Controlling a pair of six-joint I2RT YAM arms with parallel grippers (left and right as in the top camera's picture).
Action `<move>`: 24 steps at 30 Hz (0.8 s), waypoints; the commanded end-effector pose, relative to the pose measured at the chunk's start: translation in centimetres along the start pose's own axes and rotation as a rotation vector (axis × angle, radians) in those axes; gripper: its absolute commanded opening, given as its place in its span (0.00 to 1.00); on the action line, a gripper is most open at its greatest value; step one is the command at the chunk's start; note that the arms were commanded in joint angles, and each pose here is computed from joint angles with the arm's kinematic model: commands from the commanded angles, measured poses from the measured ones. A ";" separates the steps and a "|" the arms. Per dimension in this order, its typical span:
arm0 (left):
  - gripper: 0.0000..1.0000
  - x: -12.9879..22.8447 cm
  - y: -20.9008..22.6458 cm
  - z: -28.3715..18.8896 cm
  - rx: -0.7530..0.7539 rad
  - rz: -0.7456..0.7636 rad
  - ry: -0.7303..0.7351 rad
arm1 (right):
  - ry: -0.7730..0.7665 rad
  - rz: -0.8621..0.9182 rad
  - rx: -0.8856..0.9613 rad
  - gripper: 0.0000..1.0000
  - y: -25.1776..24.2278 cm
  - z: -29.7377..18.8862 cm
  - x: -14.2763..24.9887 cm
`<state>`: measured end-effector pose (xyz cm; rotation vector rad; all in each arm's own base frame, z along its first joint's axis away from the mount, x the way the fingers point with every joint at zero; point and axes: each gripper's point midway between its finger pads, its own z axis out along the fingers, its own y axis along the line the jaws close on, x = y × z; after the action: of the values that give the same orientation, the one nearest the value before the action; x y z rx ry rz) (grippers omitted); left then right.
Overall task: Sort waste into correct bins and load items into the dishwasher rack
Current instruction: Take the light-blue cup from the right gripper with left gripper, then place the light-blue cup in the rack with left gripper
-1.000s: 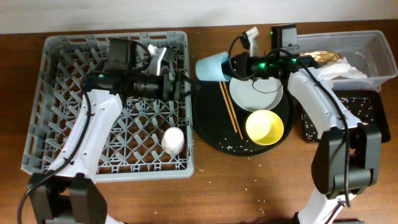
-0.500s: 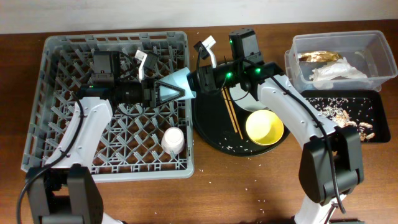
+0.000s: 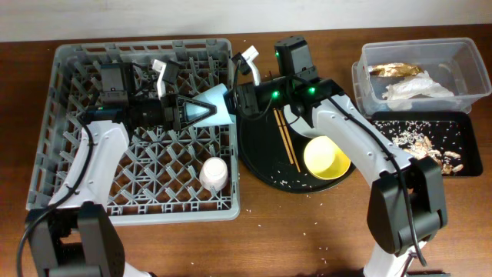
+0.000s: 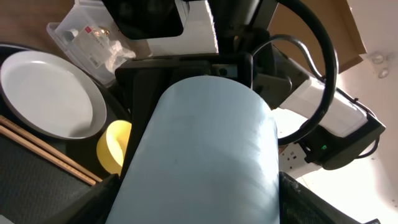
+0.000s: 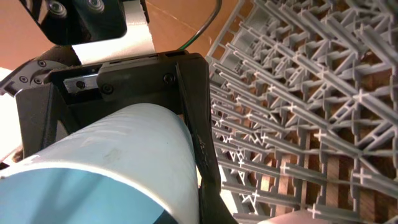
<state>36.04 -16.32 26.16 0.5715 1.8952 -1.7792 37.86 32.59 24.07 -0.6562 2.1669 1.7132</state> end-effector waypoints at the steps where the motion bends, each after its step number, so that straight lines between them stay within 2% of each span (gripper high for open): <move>1: 0.53 -0.1 -1.7 0.5 0.068 0.023 0.013 | -0.060 -0.003 0.100 0.04 -1.7 0.0 -1.3; 2: 0.52 0.0 -1.7 0.5 0.068 0.023 0.014 | -0.067 -0.002 0.116 0.07 -2.0 -0.1 -1.4; 3: 0.41 0.0 -1.7 0.5 0.068 0.023 0.014 | -0.073 -0.003 0.126 0.36 -2.2 -0.1 -1.5; 4: 0.41 0.0 -1.7 0.5 0.068 0.023 0.014 | -0.076 -0.004 0.131 0.55 -2.3 -0.1 -1.5; 5: 0.40 0.0 -1.7 0.5 0.067 0.023 0.014 | -0.079 -0.008 0.137 0.64 -2.3 -0.1 -1.6; 9: 0.41 -0.1 -1.0 0.5 0.028 0.025 0.012 | -0.122 -0.011 0.230 0.89 -4.3 -1.4 -2.4; 10: 0.41 -0.1 0.4 0.5 -0.055 0.023 0.010 | -0.156 0.022 0.290 0.92 -6.1 -3.4 -2.9; 12: 0.40 -0.2 4.7 -0.3 -0.314 -0.033 -0.003 | -0.189 0.076 0.430 0.97 -9.9 -7.9 -2.7; 14: 0.40 0.2 9.1 -2.1 -0.670 -0.105 0.019 | -0.209 0.196 0.568 0.99 -13.6 -13.8 -1.2; 15: 0.40 0.3 10.0 -3.4 -0.905 -0.110 0.078 | -0.200 0.222 0.610 0.99 -14.6 -15.7 -0.2; 18: 0.40 -0.2 9.5 -5.3 -1.385 0.037 0.216 | -0.155 0.266 0.688 0.99 -16.0 -17.6 1.9; 21: 0.40 1.3 10.9 -3.9 -1.472 0.085 0.314 | -0.126 0.298 0.721 0.99 -16.3 -17.8 2.9; 24: 0.40 5.0 14.1 -2.5 -1.466 0.029 0.481 | -0.102 0.310 0.758 0.99 -16.7 -18.1 3.7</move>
<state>40.40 -13.37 14.52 0.3603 2.7117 0.0081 44.33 11.83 13.19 -0.0096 2.6497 0.9179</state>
